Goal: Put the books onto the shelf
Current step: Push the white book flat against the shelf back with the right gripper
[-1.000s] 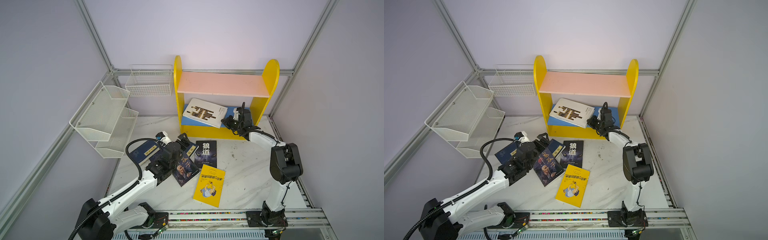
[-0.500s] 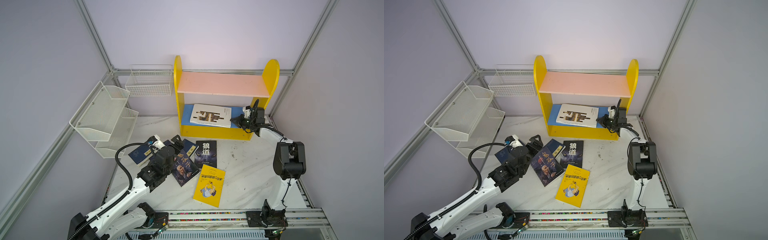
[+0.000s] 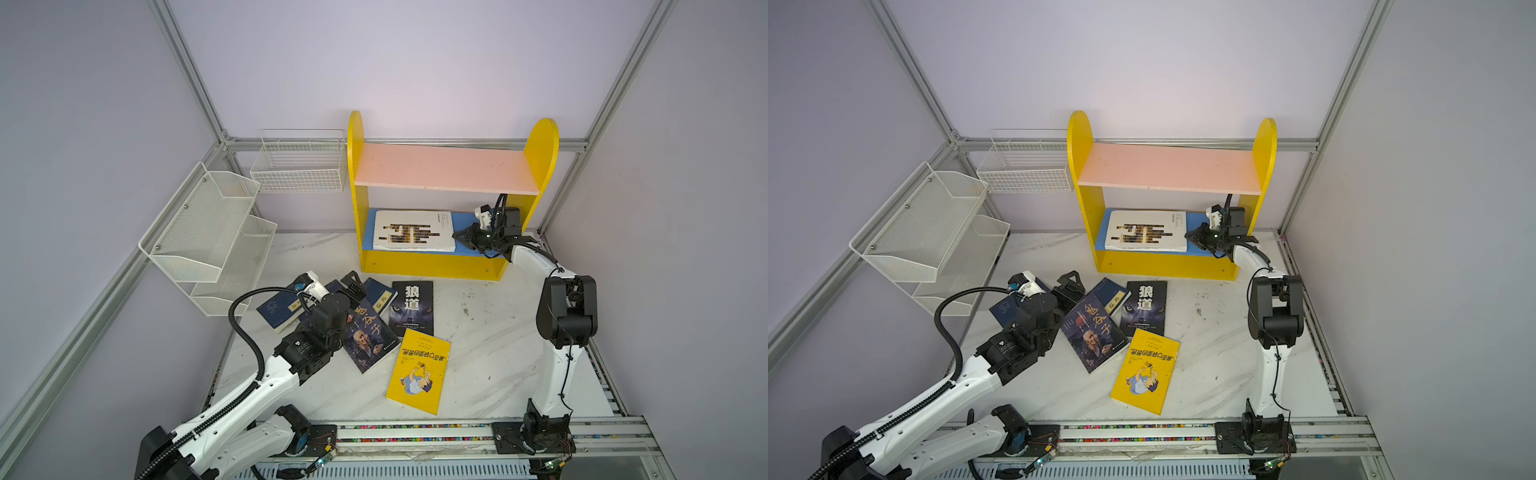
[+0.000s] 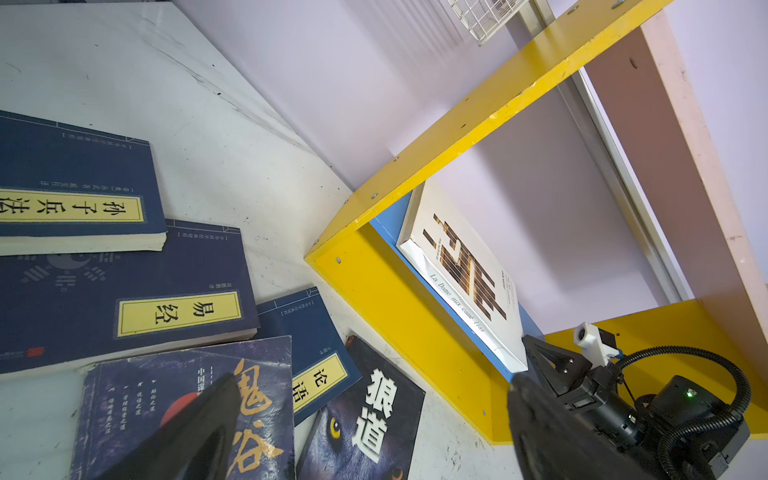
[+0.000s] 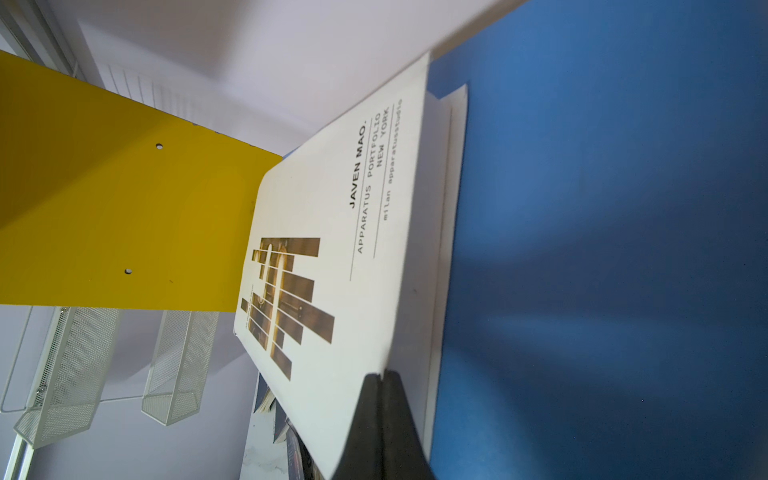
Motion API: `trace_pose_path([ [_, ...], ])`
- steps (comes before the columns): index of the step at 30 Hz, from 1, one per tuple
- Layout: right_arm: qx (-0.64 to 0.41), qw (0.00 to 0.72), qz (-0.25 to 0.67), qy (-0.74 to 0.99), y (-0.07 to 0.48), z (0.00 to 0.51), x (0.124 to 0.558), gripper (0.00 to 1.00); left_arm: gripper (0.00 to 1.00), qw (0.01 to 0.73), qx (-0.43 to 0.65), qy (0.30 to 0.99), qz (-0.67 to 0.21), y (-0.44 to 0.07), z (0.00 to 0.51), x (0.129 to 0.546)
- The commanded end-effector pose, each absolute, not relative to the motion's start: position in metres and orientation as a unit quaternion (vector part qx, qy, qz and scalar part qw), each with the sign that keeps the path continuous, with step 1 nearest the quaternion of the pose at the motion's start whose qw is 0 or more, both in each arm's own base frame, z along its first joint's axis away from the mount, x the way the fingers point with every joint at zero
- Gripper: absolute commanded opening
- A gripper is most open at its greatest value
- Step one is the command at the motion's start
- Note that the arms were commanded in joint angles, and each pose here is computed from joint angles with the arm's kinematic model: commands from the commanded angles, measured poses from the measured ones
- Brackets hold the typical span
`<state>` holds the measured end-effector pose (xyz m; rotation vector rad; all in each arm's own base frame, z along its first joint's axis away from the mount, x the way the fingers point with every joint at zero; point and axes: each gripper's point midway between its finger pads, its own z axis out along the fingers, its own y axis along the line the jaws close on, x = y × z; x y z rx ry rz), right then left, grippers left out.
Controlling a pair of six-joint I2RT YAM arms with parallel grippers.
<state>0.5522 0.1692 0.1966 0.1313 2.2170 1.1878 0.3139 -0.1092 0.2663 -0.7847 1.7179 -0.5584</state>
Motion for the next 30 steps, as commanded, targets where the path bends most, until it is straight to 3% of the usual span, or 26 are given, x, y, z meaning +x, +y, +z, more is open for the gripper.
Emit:
trace_pose_path([
  [1, 0.048, 0.3, 0.445, 0.842, 0.187, 0.193, 0.551, 0.0, 0.99, 0.556, -0.342, 0.726, -0.216, -0.098, 0.252, 0.308],
  [30, 0.128, 0.337, 0.422, 0.832, 0.181, 0.195, 0.55, 0.0, 0.99, 0.543, -0.36, 0.726, -0.221, -0.093, 0.236, 0.301],
])
